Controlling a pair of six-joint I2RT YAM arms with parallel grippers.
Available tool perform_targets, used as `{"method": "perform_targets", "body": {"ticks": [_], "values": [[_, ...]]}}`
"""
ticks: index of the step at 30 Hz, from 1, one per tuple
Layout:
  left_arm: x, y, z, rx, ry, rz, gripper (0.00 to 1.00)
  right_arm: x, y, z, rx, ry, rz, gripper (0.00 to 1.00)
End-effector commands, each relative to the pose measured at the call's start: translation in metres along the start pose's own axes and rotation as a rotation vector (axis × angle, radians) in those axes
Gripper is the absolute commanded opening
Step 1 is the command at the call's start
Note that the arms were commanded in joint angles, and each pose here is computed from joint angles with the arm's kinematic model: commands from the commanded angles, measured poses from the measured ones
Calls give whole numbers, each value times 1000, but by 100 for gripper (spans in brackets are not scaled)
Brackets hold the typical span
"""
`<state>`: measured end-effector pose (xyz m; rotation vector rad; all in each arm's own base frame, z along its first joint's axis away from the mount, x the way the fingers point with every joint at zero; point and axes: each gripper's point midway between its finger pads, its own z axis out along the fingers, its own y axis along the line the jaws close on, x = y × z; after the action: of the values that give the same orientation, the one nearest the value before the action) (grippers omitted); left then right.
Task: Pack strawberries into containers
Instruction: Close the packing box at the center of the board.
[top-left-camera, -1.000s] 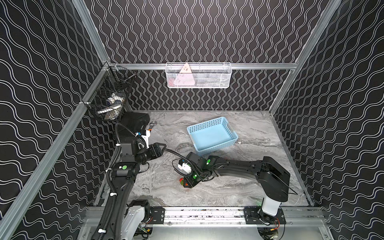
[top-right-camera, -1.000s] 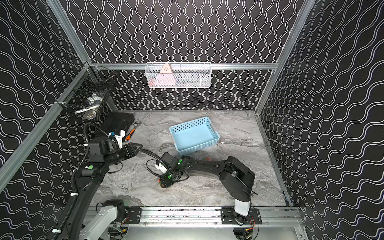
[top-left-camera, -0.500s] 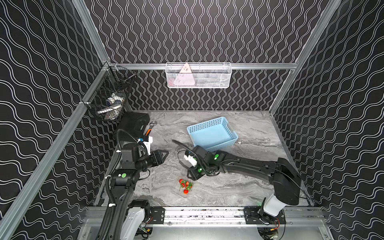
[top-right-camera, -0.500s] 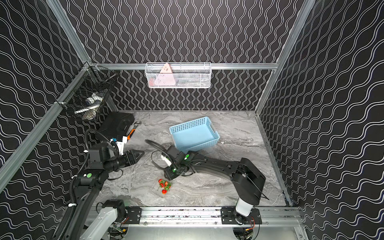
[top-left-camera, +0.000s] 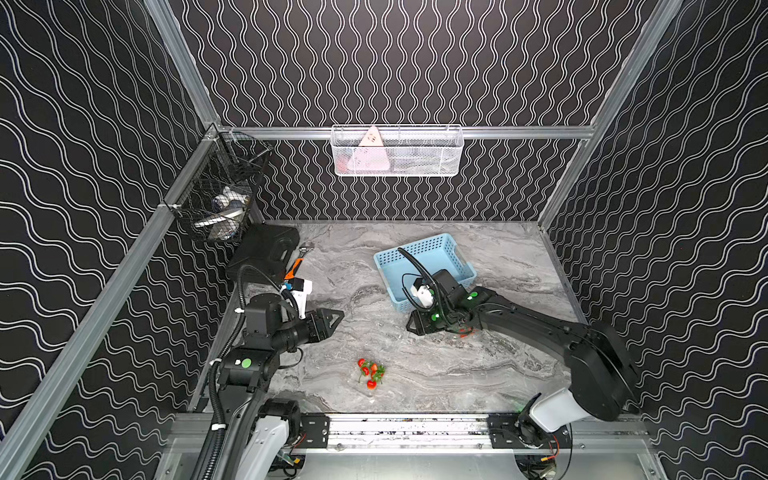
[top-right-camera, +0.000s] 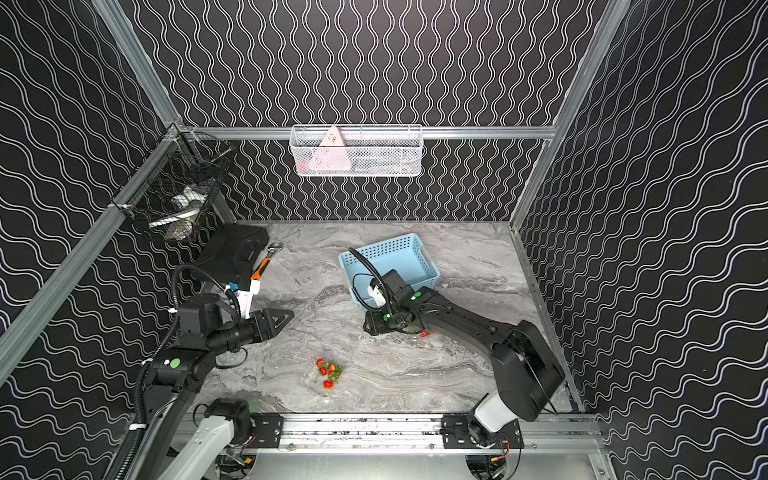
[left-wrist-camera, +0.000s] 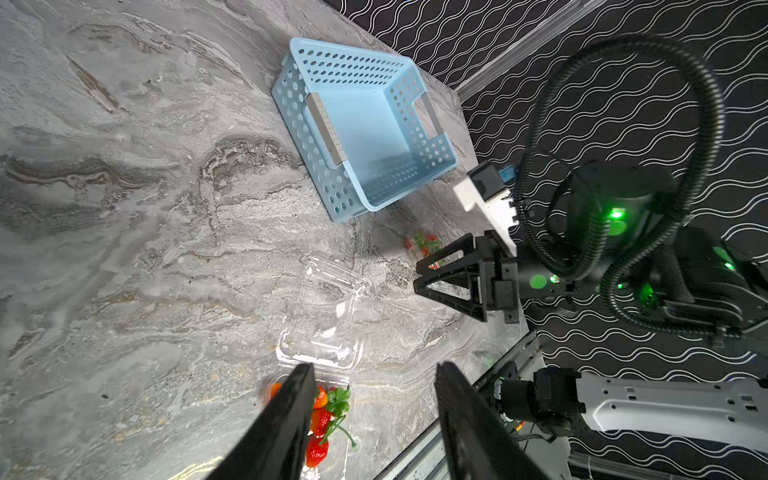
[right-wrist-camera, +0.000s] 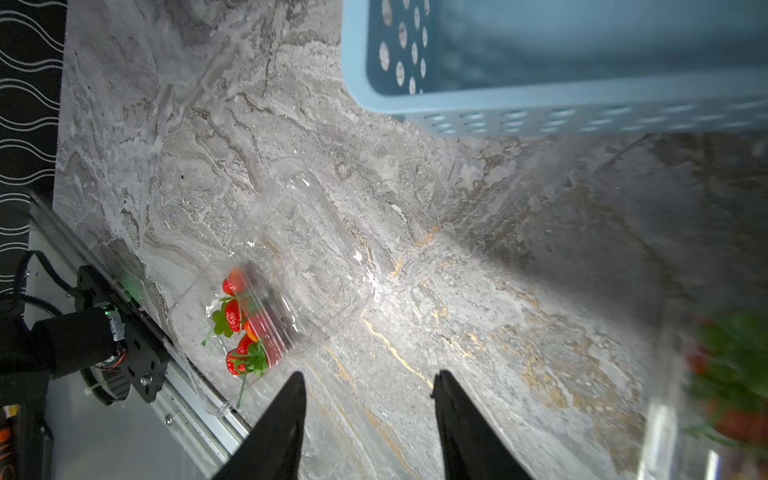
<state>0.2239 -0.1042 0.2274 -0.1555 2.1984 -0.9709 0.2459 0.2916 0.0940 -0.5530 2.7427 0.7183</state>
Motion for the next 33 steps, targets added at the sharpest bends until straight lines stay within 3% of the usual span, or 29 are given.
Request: {"method": "perform_targets", "body": {"ticks": [1, 9, 27, 33], "values": [[-3, 0, 2, 5, -10, -3, 52, -9, 12, 10, -89, -9, -22, 52], [-1, 8, 12, 10, 2, -33, 52, -22, 11, 29, -146, 6, -5, 52], [-1, 12, 18, 12, 9, -36, 51, -1, 18, 58, -230, 121, -15, 52], [0, 12, 19, 16, 8, -39, 51, -1, 27, 61, -256, 131, -32, 40]]}}
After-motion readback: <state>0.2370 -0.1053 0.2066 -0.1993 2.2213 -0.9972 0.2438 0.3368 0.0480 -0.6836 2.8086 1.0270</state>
